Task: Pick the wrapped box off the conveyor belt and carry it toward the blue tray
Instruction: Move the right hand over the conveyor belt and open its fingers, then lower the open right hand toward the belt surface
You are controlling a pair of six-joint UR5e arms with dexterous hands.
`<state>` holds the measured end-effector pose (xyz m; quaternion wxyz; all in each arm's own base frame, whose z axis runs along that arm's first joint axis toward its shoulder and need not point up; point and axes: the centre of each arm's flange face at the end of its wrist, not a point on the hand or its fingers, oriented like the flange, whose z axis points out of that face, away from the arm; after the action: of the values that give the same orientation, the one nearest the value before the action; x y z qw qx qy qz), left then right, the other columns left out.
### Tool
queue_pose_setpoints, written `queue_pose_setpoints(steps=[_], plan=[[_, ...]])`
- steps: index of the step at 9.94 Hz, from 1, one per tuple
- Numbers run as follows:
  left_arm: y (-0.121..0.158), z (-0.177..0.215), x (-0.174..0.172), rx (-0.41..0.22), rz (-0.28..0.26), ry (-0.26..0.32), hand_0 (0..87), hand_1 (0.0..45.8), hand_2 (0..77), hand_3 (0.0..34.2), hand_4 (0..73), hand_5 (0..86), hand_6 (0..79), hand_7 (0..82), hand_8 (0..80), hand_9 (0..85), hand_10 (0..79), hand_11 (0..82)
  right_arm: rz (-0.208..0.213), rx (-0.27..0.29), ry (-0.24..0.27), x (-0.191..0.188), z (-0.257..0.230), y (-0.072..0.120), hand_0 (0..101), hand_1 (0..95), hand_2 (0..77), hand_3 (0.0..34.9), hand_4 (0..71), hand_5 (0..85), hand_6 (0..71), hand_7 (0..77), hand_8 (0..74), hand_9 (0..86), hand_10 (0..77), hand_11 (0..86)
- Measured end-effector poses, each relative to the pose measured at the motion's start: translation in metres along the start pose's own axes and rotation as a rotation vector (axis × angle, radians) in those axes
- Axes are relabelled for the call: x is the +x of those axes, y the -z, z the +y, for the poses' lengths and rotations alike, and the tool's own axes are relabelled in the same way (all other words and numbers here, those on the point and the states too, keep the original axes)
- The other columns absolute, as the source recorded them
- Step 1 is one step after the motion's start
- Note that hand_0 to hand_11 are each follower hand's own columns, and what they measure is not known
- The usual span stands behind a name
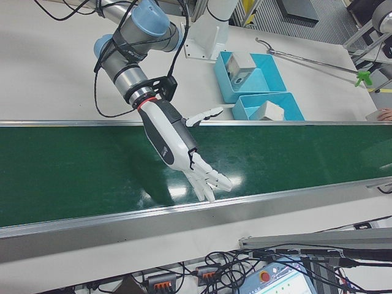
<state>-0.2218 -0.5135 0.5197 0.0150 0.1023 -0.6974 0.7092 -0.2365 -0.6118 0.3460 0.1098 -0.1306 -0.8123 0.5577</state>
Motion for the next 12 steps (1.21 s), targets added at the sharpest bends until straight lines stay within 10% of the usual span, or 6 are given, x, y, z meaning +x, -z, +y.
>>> queue_pose_setpoints(steps=[12], plan=[[0.000, 0.000, 0.000, 0.000, 0.000, 0.000, 0.0, 0.0, 1.1, 0.0, 0.0, 1.1, 0.5, 0.5, 0.5, 0.0, 0.0, 0.0, 0.005, -0.026, -0.004, 0.015, 0.010, 0.000, 47, 13.1, 7.6, 0.0, 13.6, 10.4, 7.6, 20.7, 4.9, 6.0, 0.0, 1.1]])
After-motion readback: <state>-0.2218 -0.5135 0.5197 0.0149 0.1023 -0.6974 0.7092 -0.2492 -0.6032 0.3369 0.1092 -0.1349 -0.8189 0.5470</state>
